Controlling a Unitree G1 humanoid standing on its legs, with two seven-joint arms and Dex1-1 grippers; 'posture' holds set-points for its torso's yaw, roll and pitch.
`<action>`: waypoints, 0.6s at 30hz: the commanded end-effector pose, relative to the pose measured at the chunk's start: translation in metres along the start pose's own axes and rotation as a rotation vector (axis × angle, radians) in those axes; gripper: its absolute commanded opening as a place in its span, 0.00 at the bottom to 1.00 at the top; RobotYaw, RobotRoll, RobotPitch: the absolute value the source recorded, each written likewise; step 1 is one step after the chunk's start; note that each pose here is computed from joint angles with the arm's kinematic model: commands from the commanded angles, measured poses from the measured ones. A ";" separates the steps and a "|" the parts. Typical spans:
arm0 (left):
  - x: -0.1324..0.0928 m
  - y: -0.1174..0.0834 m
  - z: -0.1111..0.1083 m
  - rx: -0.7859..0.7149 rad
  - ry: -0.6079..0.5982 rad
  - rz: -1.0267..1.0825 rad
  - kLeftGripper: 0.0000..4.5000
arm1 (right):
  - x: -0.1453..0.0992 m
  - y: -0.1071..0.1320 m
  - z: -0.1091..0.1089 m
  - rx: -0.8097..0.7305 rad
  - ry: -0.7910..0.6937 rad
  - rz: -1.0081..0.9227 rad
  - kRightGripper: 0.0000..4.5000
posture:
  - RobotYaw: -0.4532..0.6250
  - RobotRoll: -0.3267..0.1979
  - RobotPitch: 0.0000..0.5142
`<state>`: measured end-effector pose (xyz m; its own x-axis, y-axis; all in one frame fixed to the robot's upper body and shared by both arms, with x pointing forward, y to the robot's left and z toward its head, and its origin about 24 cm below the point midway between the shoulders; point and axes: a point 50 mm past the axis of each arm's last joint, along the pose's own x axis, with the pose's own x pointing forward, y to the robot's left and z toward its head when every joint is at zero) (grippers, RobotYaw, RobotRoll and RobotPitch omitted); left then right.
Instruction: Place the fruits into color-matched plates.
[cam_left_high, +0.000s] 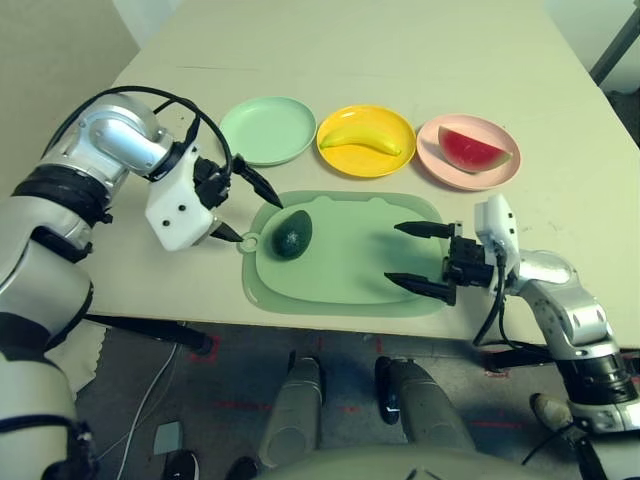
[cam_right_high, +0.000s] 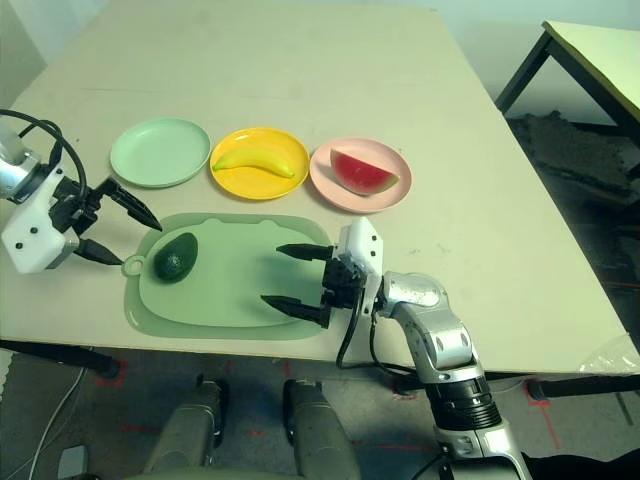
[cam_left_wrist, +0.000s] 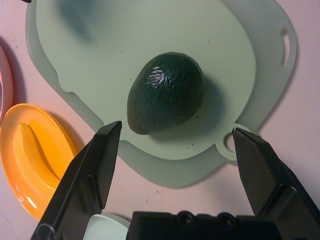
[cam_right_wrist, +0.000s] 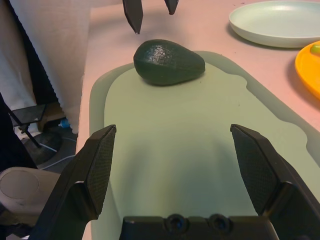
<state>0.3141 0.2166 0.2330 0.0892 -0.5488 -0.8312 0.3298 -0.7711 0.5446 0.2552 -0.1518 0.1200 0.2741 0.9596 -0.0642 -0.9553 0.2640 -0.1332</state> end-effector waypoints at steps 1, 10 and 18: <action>0.006 0.003 -0.001 0.008 -0.011 -0.025 1.00 | 0.003 0.004 0.000 0.001 0.001 0.013 0.99 | 0.31 0.62 0.34; 0.018 0.016 -0.002 0.041 -0.023 -0.024 1.00 | 0.001 0.006 0.003 0.001 0.001 0.009 0.99 | 0.29 0.62 0.34; 0.029 0.009 -0.003 0.049 -0.036 -0.095 1.00 | 0.002 0.008 0.007 0.009 -0.008 0.001 0.99 | 0.29 0.62 0.35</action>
<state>0.3229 0.1938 0.2209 0.0454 -0.5171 -0.8547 0.2868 -0.8128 0.5070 0.2504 -0.1481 0.1257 0.2811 0.9580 -0.0563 -0.9531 0.2719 -0.1328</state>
